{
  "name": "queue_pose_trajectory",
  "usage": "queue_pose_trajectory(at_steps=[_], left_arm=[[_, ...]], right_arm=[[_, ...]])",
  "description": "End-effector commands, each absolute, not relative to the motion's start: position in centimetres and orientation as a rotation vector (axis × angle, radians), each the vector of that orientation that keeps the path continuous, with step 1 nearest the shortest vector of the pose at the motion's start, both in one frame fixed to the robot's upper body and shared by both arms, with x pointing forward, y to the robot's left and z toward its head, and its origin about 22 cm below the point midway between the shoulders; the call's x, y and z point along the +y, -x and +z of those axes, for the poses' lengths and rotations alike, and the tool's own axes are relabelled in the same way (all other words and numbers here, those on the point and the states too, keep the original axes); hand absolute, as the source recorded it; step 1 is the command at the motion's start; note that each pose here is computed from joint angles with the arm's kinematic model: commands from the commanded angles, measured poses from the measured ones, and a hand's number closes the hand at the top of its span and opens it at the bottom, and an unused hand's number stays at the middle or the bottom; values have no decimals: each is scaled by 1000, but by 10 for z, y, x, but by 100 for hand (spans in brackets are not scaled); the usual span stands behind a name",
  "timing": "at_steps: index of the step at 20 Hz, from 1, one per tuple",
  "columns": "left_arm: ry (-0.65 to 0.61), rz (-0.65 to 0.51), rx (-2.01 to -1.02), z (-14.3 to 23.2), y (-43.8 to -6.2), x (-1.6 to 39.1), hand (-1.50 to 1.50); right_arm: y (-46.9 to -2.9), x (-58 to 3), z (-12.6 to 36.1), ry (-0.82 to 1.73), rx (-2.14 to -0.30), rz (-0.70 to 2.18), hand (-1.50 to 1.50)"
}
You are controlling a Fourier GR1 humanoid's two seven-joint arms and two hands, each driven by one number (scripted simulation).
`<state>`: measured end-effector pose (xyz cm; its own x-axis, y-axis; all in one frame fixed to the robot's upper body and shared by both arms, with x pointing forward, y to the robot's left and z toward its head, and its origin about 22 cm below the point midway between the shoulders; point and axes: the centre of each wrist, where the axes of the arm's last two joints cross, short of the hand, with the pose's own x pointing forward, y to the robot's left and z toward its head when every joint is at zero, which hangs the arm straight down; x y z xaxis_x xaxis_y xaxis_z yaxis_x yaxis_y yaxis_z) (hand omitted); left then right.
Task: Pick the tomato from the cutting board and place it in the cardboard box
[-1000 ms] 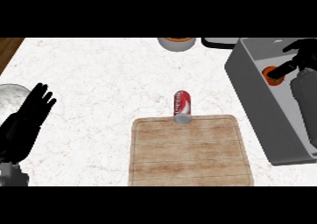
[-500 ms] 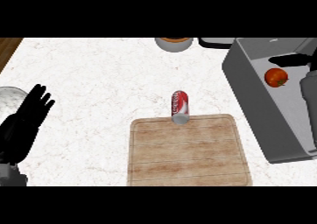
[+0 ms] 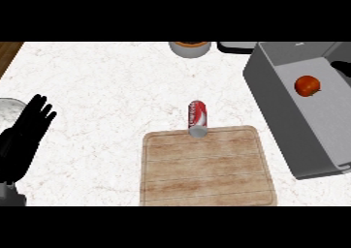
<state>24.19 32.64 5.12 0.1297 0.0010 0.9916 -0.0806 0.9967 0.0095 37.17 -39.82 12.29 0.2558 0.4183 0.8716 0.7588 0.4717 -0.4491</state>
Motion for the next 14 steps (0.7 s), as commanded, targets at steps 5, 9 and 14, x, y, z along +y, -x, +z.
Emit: queue_pose_trajectory(at_steps=[5,9,14], left_arm=[[-80,64,-1448,56,-258,330,0],[-76,59,-1436,49,-241,330,0],[-51,69,-1438,42,-251,319,0]], right_arm=[[-302,-442,137,1070,-1424,-340,-150],[-262,-471,122,1088,-1425,-341,-150],[-238,-488,122,1078,-1441,-319,-150]])
